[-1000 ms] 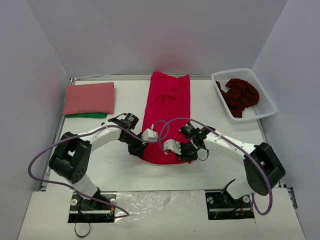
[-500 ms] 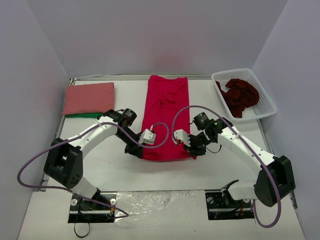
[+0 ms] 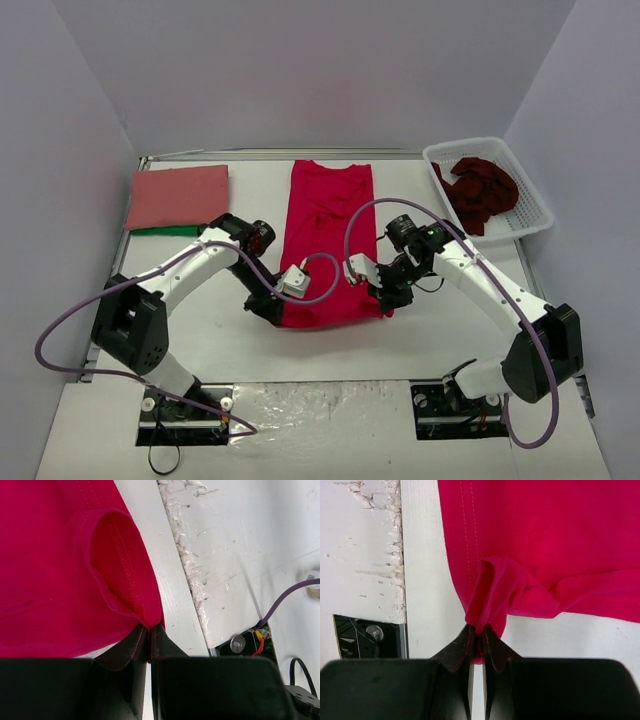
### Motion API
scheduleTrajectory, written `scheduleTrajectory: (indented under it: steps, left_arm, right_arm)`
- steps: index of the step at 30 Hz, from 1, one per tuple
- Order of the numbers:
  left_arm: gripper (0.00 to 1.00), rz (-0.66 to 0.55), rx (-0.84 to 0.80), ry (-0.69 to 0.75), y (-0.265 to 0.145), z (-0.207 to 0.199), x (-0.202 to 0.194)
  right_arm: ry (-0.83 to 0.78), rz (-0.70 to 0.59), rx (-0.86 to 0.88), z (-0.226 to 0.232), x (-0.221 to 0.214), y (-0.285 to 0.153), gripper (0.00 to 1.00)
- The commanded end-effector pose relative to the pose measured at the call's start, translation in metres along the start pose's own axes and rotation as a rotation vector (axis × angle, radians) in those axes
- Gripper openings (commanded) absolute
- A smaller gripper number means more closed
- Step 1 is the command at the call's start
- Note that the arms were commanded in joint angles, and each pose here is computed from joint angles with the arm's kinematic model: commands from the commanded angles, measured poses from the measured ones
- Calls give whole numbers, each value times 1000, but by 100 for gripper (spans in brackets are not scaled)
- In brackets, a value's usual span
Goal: Fold and stack the t-shirts
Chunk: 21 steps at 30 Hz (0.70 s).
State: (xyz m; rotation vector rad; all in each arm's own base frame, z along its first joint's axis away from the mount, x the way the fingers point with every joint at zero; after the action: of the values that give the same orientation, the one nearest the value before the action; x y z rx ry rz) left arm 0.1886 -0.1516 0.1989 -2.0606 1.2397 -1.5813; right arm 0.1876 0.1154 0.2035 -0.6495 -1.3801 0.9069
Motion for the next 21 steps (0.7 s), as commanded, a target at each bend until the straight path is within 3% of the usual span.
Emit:
scheduleTrajectory:
  steps: [1, 12, 21]
  left_arm:
    - [2, -23, 71, 31, -19, -2, 14]
    - [2, 34, 421, 39, -66, 45, 35]
    - [2, 70, 525, 25, -89, 79, 39]
  right_arm:
    - [15, 18, 21, -4, 1, -9, 0]
    - [5, 24, -173, -64, 12, -37, 0]
    - [3, 43, -254, -114, 18, -46, 0]
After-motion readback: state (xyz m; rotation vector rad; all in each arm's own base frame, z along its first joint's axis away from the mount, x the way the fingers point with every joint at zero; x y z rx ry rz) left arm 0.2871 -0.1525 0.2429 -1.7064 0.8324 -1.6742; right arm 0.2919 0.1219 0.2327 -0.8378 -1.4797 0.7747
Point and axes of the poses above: each gripper's point midway between its finger pads, its own y axis out along the fingers, its own z axis along the line the jaws close on, x = y × z, the point moved 10 cm from there along -y, back along the fingers, and after that the axes turned 3 degrees about -y, right-handed, at the moved point
